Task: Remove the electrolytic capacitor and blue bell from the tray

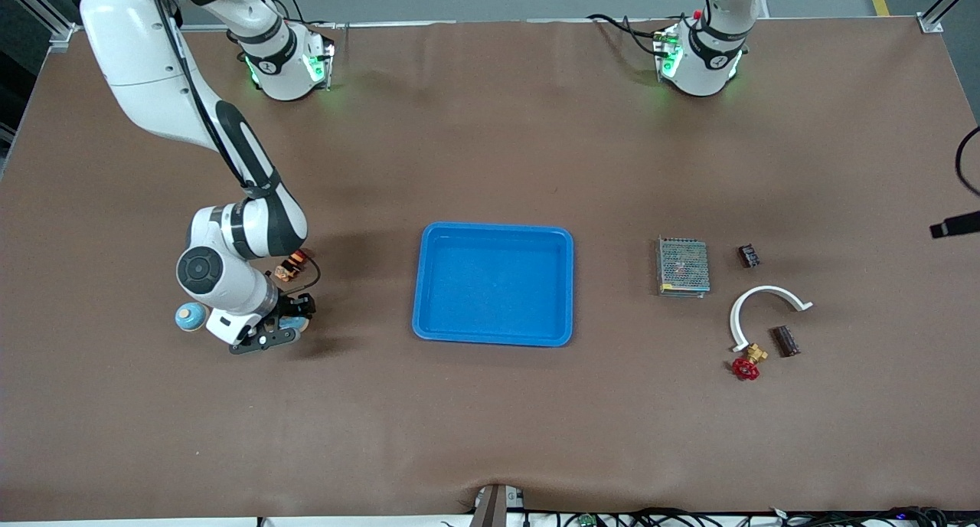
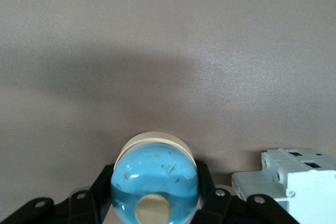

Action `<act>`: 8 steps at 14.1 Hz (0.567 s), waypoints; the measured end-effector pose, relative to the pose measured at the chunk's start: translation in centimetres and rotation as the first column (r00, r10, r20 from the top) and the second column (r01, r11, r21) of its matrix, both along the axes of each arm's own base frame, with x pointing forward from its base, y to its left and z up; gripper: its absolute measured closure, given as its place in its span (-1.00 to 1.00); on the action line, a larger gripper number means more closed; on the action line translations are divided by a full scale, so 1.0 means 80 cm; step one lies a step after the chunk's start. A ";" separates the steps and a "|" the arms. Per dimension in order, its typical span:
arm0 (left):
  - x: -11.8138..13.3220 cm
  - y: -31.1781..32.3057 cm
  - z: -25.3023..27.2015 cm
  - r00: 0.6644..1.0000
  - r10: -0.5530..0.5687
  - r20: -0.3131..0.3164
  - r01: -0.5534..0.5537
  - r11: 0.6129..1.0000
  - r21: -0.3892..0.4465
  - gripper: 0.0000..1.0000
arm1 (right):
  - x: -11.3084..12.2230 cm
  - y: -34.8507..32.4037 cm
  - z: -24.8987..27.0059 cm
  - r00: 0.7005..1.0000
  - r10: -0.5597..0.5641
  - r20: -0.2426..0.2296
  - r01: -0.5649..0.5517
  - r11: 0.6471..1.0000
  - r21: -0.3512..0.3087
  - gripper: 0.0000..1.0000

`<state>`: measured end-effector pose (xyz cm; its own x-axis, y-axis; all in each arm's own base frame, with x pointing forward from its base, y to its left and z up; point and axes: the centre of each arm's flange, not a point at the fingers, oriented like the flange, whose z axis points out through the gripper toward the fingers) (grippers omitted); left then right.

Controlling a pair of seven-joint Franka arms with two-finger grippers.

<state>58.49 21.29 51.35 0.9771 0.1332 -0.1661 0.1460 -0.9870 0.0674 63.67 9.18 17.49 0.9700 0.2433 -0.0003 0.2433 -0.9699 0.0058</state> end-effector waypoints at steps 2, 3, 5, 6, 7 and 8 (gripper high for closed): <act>-0.021 -0.012 0.035 1.000 0.003 0.009 -0.003 1.000 -0.005 -1.00 | 0.000 0.000 0.000 1.000 -0.018 0.000 0.018 1.000 0.000 -0.34; -0.030 -0.020 0.047 1.000 0.001 0.017 -0.001 1.000 -0.005 -1.00 | 0.000 0.001 0.000 0.999 -0.032 0.000 0.032 0.999 0.000 -0.35; -0.046 -0.042 0.067 0.999 -0.013 0.032 0.013 1.000 0.001 -1.00 | -0.001 0.003 0.000 0.998 -0.057 0.000 0.057 0.998 0.001 -0.66; -0.051 -0.058 0.076 0.999 -0.028 0.038 0.028 1.000 0.007 -1.00 | -0.001 0.003 0.000 0.998 -0.061 0.000 0.061 0.998 0.001 -0.87; -0.054 -0.075 0.083 0.998 -0.047 0.044 0.046 0.999 0.015 -1.00 | -0.001 0.003 0.000 0.998 -0.062 0.000 0.062 0.998 0.001 -0.99; -0.055 -0.091 0.089 0.997 -0.065 0.049 0.064 0.998 0.021 -1.00 | 0.000 0.003 0.001 0.998 -0.062 0.001 0.062 0.998 0.002 -0.99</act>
